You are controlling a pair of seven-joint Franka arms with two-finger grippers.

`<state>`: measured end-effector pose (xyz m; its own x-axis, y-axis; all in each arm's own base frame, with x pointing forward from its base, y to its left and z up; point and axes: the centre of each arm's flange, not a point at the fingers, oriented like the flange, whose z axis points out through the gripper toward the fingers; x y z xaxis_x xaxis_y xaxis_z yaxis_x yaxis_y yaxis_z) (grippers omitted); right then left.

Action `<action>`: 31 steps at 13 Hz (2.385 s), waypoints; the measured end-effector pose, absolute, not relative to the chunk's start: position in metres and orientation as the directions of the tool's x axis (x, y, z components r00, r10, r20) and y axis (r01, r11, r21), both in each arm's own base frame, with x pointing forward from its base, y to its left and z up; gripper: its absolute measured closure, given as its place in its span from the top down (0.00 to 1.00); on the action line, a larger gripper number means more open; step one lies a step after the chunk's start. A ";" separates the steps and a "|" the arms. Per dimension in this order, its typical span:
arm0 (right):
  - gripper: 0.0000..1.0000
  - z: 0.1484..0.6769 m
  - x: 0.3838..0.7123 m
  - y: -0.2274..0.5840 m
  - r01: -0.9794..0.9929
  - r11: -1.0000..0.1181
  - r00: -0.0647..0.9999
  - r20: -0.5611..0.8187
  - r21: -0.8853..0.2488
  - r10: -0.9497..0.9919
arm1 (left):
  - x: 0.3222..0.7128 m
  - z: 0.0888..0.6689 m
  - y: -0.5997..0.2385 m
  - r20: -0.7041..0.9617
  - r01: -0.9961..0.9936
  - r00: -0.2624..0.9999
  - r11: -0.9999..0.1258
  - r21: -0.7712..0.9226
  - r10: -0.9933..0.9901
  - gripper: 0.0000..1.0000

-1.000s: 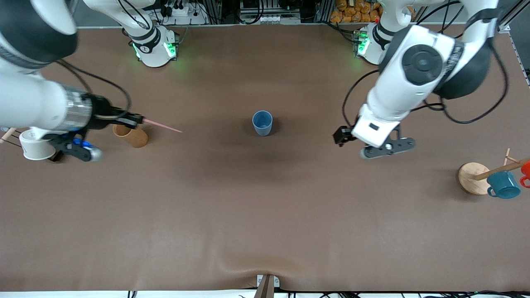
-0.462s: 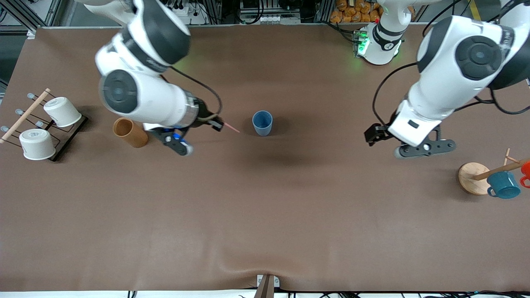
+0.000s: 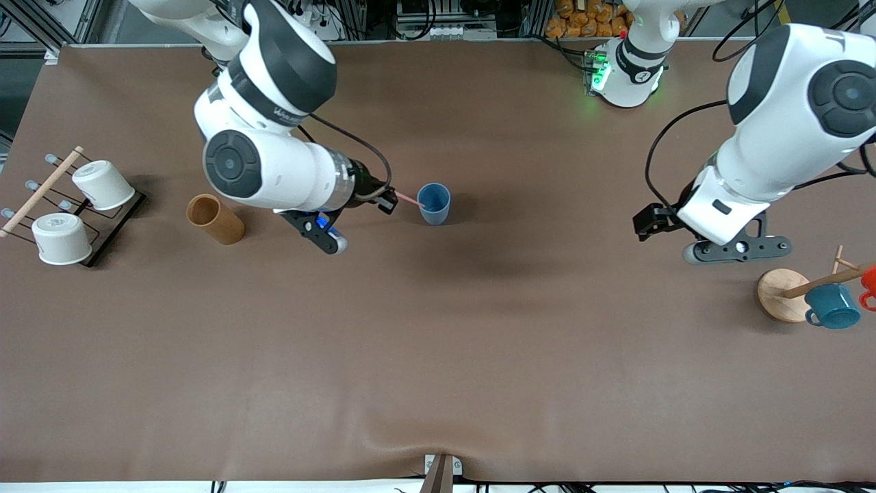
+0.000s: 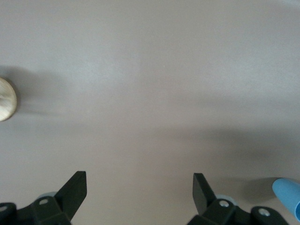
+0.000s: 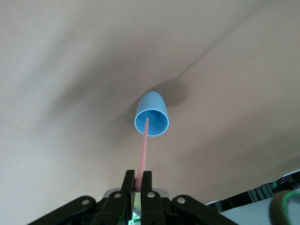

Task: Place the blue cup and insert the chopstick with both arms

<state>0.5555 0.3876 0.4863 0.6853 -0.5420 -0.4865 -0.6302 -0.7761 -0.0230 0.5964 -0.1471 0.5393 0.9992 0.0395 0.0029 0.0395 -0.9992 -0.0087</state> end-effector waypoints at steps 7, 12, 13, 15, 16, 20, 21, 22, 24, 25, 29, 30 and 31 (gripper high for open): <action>0.09 0.419 0.533 0.422 -0.622 -0.782 0.673 -0.493 0.027 -0.552 | 0.593 0.566 -0.111 -0.006 0.075 0.997 -0.997 -0.025 0.075 1.00; 0.59 0.394 0.543 0.413 -0.682 -0.726 0.604 -0.490 0.089 -0.628 | 0.584 0.588 -0.101 0.014 0.012 1.000 -0.999 -0.040 0.012 1.00; 0.70 0.400 0.552 0.404 -0.697 -0.712 0.597 -0.485 0.079 -0.639 | 0.581 0.594 -0.093 0.015 0.004 1.000 -0.999 -0.049 0.004 1.00; 0.93 0.419 0.578 0.368 -0.731 -0.678 0.567 -0.486 0.076 -0.665 | 0.576 0.602 -0.079 0.011 0.003 1.000 -0.999 -0.054 0.002 1.00; 1.00 0.427 0.592 0.343 -0.749 -0.658 0.546 -0.486 0.083 -0.682 | 0.576 0.605 -0.072 0.009 -0.001 1.000 -0.999 -0.049 -0.001 1.00; 1.00 0.453 0.627 0.256 -0.735 -0.674 0.615 -0.346 0.073 -0.709 | 0.568 0.610 -0.061 0.006 -0.006 1.000 -0.999 -0.042 -0.006 1.00; 1.00 0.457 0.628 0.242 -0.706 -0.704 0.649 -0.326 0.079 -0.687 | 0.564 0.612 -0.062 0.005 -0.005 1.000 -0.999 -0.040 -0.006 1.00; 1.00 0.461 0.629 0.226 -0.655 -0.752 0.698 -0.320 0.078 -0.641 | 0.560 0.614 -0.061 0.004 -0.001 1.000 -1.000 -0.032 -0.002 1.00; 1.00 0.475 0.635 0.177 -0.530 -0.847 0.795 -0.323 0.038 -0.513 | 0.552 0.618 -0.059 0.005 0.004 1.000 -1.000 -0.019 0.004 1.00; 1.00 0.483 0.638 0.145 -0.476 -0.880 0.830 -0.323 0.017 -0.455 | 0.548 0.620 -0.059 0.007 0.005 1.000 -1.000 -0.018 0.005 1.00; 1.00 0.523 0.638 0.013 -0.204 -0.976 0.952 -0.246 -0.076 -0.180 | 0.541 0.629 -0.059 0.022 0.006 1.000 -1.000 -0.019 0.006 1.00; 1.00 0.532 0.635 -0.012 -0.163 -0.983 0.963 -0.230 -0.086 -0.139 | 0.539 0.630 -0.059 0.024 0.006 1.000 -1.000 -0.019 0.006 1.00; 1.00 0.539 0.630 -0.033 -0.142 -0.986 0.968 -0.222 -0.093 -0.118 | 0.537 0.633 -0.059 0.027 0.007 1.000 -1.000 -0.019 0.006 1.00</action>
<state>0.6301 -0.0331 0.5393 0.9679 -0.1183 -0.2220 -0.1417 -0.9856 -0.0925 0.5375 -0.0591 0.6334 0.9996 0.0060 0.0272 0.0066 -0.9998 -0.0194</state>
